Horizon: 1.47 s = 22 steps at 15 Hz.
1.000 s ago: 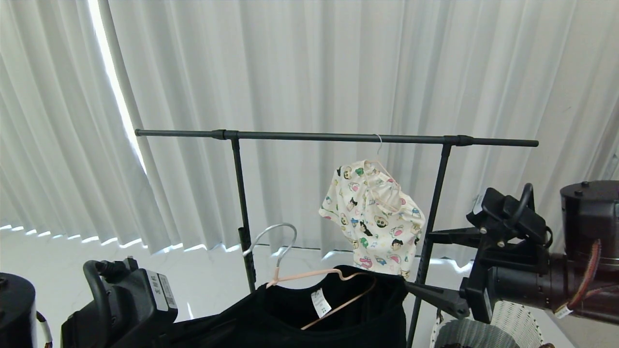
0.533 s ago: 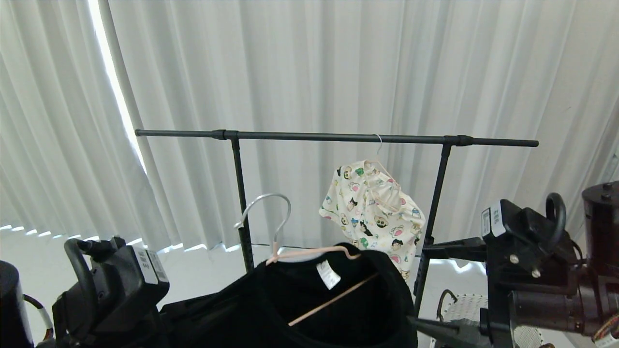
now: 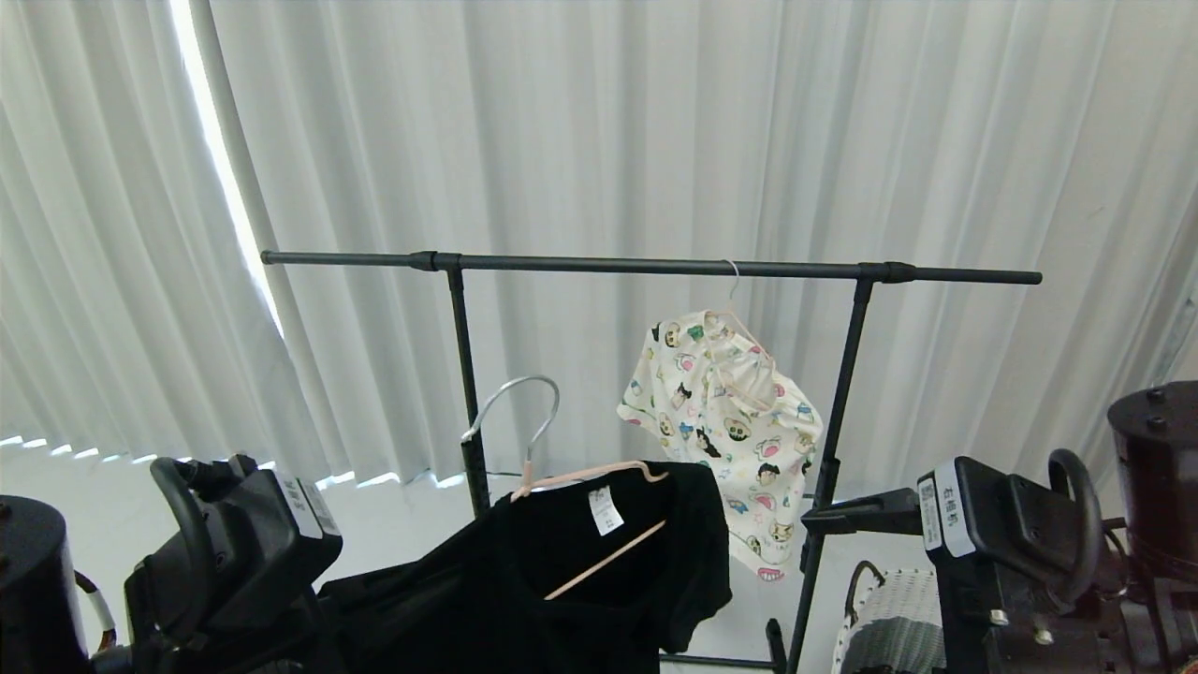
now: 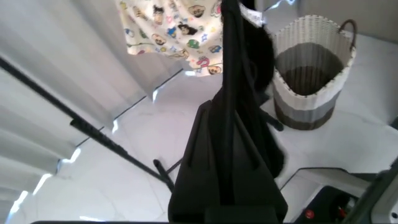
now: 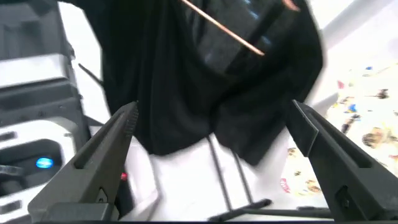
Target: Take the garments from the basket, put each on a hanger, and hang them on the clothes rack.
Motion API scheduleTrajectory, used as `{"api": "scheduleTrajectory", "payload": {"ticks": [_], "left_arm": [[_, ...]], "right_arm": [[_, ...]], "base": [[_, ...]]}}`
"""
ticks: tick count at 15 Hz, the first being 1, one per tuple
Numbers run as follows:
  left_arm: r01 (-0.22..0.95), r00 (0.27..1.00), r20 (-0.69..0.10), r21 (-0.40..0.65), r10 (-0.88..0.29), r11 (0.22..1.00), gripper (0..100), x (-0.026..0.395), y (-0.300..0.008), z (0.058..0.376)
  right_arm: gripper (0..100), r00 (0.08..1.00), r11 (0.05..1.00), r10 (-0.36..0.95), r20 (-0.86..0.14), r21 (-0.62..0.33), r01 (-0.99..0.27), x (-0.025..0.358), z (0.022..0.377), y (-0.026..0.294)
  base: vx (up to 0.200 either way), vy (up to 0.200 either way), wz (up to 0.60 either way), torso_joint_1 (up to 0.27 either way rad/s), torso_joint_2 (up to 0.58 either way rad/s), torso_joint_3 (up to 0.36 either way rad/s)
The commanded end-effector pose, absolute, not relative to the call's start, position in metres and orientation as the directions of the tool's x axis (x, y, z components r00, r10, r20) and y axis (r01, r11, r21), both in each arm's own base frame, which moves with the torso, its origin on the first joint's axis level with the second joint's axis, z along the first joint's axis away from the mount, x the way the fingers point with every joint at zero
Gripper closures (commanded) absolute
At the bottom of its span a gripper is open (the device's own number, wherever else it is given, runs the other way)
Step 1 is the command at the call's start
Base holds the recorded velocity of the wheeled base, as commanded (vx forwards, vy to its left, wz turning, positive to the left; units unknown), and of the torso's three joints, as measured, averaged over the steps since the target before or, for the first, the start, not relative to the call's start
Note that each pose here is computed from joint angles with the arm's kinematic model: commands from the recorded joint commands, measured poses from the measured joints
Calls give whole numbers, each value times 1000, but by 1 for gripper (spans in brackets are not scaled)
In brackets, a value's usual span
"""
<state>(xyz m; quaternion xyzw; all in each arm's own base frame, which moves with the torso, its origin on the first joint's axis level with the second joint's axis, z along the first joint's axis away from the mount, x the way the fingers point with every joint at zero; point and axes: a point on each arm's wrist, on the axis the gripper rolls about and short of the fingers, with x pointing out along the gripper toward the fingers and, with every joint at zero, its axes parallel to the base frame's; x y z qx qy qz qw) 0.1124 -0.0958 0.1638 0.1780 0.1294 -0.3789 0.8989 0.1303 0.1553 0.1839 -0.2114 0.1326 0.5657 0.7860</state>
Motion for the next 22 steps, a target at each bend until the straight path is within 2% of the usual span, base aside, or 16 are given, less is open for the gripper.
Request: {"api": "scheduleTrajectory", "payload": {"ticks": [1,4,8,10,14,22], "left_arm": [[776,627,-364,220,-689,591,100,103,-103,164],[852,523,-361,223,-772,474,100,87,-115,164],[884,466,-352,224,-812,410,100,78,-122,165],[887,460,-351,226,-816,403,100,78,-123,166],[884,463,-334,244,-821,400,100,77,-123,168],[881,463,-335,272,-821,386,100,77,-123,167]], "right_arm": [[0,324,263,829,-456,-194,-945,135,185,159],[0,283,175,822,-495,-254,-951,142,205,170],[0,162,-6,806,-569,-281,-960,145,210,192],[0,113,-60,794,-598,-262,-963,142,206,207],[0,97,-72,763,-639,-233,-970,146,192,220],[0,105,-42,762,-639,-211,-977,147,194,221]], "base": [[0,0,0,0,0,0],[0,0,0,0,0,0],[0,0,0,0,0,0],[0,0,0,0,0,0],[0,0,0,0,0,0],[0,0,0,0,0,0]]}}
